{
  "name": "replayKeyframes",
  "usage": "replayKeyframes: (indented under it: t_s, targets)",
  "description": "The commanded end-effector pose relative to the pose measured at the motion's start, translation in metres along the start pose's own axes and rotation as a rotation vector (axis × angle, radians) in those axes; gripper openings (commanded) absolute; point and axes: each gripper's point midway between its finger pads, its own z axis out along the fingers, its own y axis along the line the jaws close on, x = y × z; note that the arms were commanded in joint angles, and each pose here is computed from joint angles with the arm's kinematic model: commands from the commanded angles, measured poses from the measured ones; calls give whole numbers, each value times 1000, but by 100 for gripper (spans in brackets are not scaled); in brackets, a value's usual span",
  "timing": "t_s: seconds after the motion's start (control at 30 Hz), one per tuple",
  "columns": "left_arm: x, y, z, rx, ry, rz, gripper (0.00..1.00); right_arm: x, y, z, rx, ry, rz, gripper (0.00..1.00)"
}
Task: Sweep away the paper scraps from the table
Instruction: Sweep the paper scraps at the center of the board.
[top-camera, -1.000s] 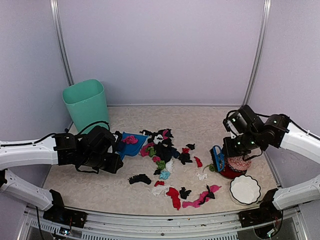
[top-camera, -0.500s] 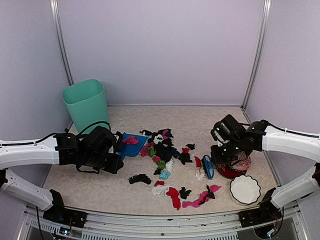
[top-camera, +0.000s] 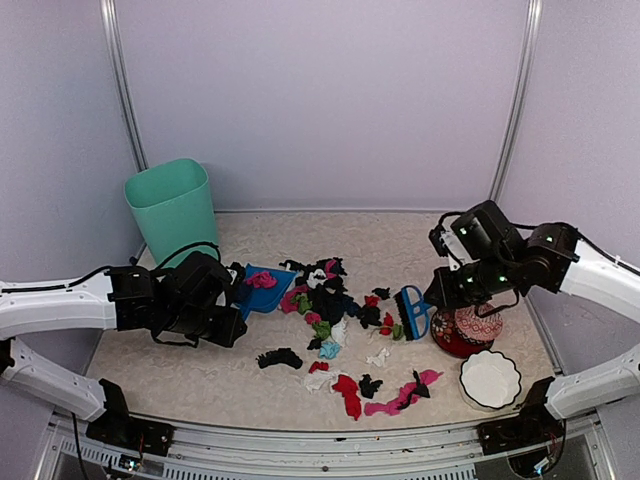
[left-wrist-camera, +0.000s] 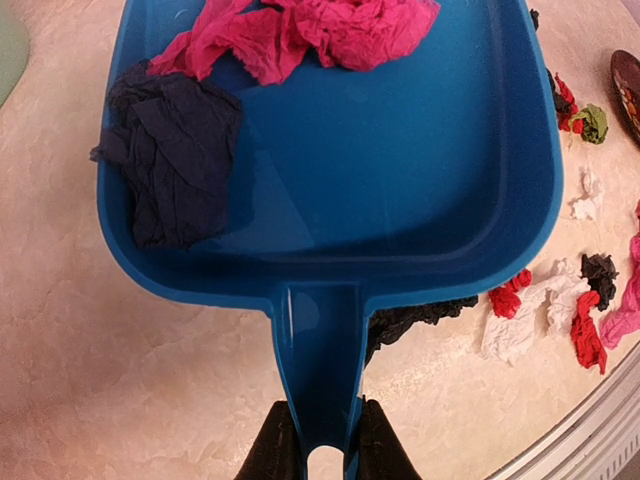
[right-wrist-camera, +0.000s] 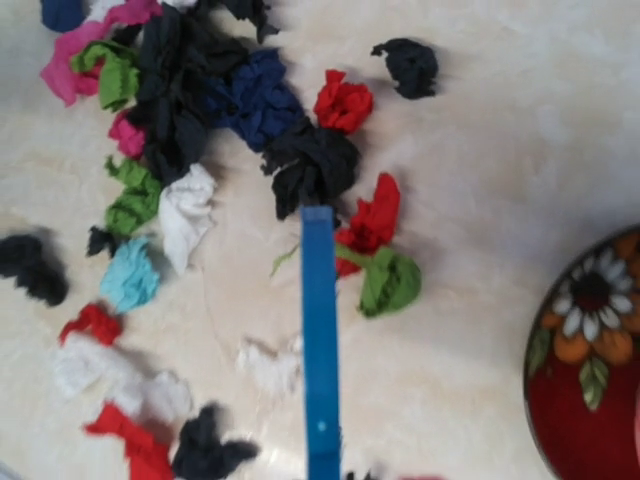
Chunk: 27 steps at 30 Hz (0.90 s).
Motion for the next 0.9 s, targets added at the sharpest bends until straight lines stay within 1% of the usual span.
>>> replayKeyframes:
  t_s: [0.0,0.1,0.2,0.3,0.4,0.63,0.87]
  targets:
    - [-14,-5,-6,5,-37,10,0,28,1,-31,-67,84,19,0]
    - [-15,-8,-7,17,-36,13,0,58,6,-42,-152,173,47,0]
    - [-16,-13,-7,43,-39,13,0,89,-1,-49,-162,264,88,0]
    - [-18,-17,-8,63,-43,13,0,108,-8,-48,-163,303,113,0]
    - [-19,-18,-7,64,-38,15,0,124,-4,-36,-213,341,122,0]
    - [-15,-17,-6,63,-27,5,0,128,-9,4,-188,303,109,0]
    - [-12,-15,-7,55,-26,-7,0,103,-4,41,-209,138,86,0]
